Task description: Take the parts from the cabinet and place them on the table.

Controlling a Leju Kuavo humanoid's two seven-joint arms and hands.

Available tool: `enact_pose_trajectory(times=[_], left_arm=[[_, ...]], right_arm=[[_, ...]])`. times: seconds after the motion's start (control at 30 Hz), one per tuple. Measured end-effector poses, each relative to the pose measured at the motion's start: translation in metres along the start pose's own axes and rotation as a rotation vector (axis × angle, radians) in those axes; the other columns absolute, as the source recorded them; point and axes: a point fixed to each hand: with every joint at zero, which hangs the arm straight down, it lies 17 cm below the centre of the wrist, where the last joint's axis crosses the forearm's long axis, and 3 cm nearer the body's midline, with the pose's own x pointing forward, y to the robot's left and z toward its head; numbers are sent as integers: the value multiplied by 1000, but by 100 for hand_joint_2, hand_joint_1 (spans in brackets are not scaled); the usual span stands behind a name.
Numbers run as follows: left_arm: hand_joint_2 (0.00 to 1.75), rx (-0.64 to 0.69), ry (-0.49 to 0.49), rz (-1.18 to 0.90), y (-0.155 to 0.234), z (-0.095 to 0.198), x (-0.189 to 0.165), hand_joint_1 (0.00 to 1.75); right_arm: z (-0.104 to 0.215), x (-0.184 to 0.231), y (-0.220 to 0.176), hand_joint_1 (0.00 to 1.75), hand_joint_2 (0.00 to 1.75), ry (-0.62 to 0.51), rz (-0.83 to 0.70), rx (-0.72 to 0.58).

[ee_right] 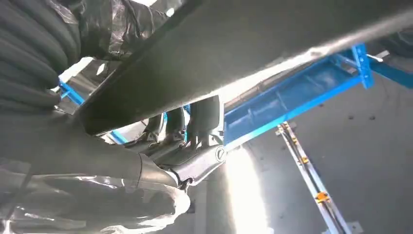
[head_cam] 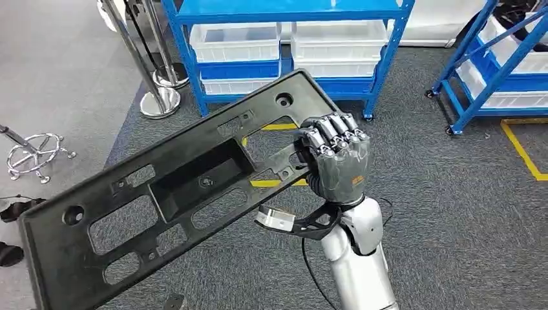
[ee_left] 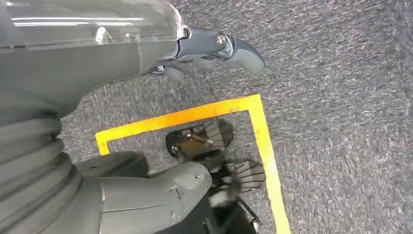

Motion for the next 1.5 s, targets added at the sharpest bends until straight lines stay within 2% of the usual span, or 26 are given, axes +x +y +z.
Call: enact_pose_trajectory(times=[0.6,1.5], left_arm=[[175,-24,-12,-12,-12,2,2,0],[175,-33,-8,-10,-18,1,6,0]], right_arm=[[10,0,12,175,175,-29,37,62],[14,-2,11,175,175,-39,50,76]])
